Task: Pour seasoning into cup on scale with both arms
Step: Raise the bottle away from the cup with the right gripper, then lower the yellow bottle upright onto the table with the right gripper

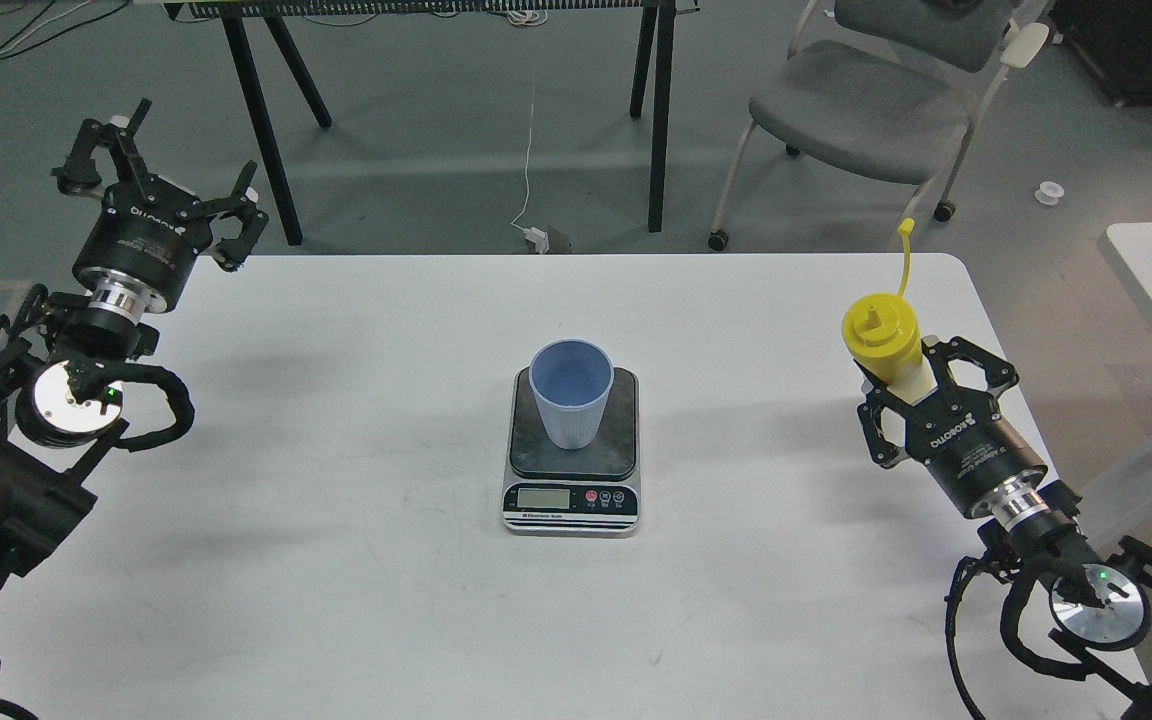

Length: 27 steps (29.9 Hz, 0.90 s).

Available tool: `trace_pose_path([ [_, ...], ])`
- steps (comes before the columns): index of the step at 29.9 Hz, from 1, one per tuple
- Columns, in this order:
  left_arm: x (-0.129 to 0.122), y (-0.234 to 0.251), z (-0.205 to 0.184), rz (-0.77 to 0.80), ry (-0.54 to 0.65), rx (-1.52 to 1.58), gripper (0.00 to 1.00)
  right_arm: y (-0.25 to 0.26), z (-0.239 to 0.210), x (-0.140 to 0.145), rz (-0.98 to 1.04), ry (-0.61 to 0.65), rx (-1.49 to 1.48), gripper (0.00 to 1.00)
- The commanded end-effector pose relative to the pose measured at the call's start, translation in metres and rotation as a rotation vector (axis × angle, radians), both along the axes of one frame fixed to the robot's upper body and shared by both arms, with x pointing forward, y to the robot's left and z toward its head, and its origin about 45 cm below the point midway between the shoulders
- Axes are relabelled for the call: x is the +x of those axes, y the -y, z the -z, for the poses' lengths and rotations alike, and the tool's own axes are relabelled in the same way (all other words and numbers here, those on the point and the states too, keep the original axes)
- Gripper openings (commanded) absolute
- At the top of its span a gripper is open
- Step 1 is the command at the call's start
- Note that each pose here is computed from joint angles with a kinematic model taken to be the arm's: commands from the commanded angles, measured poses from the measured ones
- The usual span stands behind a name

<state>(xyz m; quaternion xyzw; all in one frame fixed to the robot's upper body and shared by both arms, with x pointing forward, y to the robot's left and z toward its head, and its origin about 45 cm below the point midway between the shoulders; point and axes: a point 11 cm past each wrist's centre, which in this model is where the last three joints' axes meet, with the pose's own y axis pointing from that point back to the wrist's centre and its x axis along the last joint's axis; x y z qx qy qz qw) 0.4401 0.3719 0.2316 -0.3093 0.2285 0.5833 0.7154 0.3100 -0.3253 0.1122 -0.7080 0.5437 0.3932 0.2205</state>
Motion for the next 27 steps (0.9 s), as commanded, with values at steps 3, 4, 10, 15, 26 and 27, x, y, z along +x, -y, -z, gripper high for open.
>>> trace_pose_path([
  [3,0.000,0.000,0.000,0.002,-0.001,0.003,0.99,-0.016,0.013,-0.008,0.026,-0.032,0.079,0.49],
  [4,0.000,0.000,0.000,0.003,0.000,0.002,0.99,-0.022,0.016,-0.010,0.029,-0.040,0.102,0.49],
  [10,-0.001,-0.002,-0.008,0.012,0.014,0.011,0.99,-0.030,0.025,-0.016,0.068,-0.060,0.163,0.50],
  [15,-0.002,-0.003,-0.006,0.013,0.010,0.017,0.99,-0.018,0.038,-0.023,0.132,-0.097,0.175,0.51],
  [26,-0.001,0.003,-0.018,0.023,0.017,0.034,0.99,-0.015,0.059,-0.033,0.185,-0.149,0.187,0.59],
  [27,-0.001,0.002,-0.016,0.021,0.012,0.036,0.99,-0.016,0.059,-0.034,0.186,-0.151,0.190,0.64],
])
